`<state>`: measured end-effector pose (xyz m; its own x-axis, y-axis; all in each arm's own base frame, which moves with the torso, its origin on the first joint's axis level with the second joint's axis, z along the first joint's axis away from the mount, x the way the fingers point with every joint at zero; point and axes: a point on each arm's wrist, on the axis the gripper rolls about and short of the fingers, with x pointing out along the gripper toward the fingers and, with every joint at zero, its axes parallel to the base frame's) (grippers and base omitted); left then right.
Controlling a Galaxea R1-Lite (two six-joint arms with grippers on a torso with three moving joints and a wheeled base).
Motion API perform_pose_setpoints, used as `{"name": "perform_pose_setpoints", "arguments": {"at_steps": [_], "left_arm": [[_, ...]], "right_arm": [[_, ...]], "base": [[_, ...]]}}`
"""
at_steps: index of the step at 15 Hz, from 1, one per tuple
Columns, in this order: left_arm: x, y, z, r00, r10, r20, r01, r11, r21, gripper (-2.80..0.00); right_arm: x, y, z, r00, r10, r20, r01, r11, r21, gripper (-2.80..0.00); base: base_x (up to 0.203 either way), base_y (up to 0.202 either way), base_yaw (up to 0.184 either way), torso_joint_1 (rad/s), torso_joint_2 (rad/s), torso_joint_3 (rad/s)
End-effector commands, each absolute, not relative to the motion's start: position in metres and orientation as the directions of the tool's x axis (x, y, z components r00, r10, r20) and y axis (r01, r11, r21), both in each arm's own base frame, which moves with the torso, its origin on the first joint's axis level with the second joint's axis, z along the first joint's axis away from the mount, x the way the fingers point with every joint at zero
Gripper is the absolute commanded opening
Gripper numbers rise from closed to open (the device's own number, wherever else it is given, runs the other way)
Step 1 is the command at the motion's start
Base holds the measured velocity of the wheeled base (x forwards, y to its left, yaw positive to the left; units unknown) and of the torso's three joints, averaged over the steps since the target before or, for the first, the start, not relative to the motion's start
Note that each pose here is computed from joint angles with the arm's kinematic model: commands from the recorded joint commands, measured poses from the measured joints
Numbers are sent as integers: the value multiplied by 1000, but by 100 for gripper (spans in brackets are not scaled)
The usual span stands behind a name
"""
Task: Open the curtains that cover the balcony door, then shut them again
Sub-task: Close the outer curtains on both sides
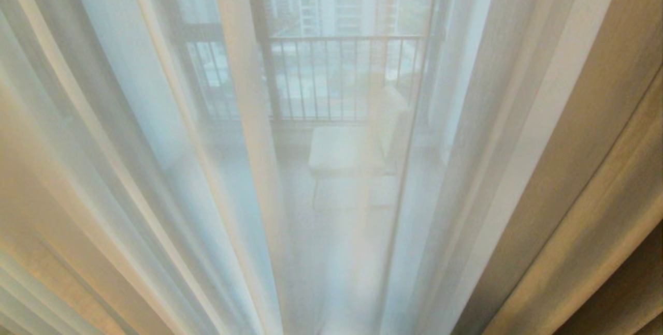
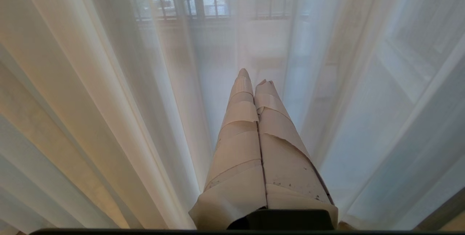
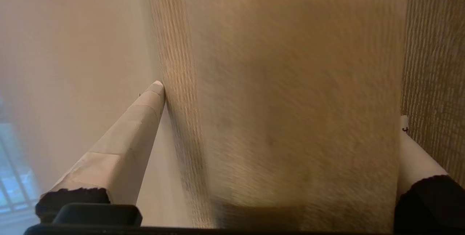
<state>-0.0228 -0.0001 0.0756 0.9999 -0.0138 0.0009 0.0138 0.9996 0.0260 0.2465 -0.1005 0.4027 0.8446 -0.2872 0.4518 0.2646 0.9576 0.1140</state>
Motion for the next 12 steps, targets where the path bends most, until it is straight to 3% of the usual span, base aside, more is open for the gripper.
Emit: {"name": "perform_pose_setpoints", "arguments": {"at_steps": [1, 11, 12], "left_arm": [[-23, 0, 76, 1000, -14, 2, 14, 1000, 26, -280], [-23, 0, 76, 1000, -14, 2, 14, 1000, 26, -280], [-23, 0, 76, 1000, -14, 2, 14, 1000, 26, -280]], "right_arm": [[265, -114, 396, 849, -305, 432, 283, 952, 116, 0], [265, -129, 392, 845, -320, 428, 306, 946, 105, 0], [265, -129, 393, 844, -314, 434, 299, 948, 105, -280]], "base": [[0, 0, 0, 0, 0, 0], [0, 0, 0, 0, 0, 0], [0, 0, 0, 0, 0, 0]]}}
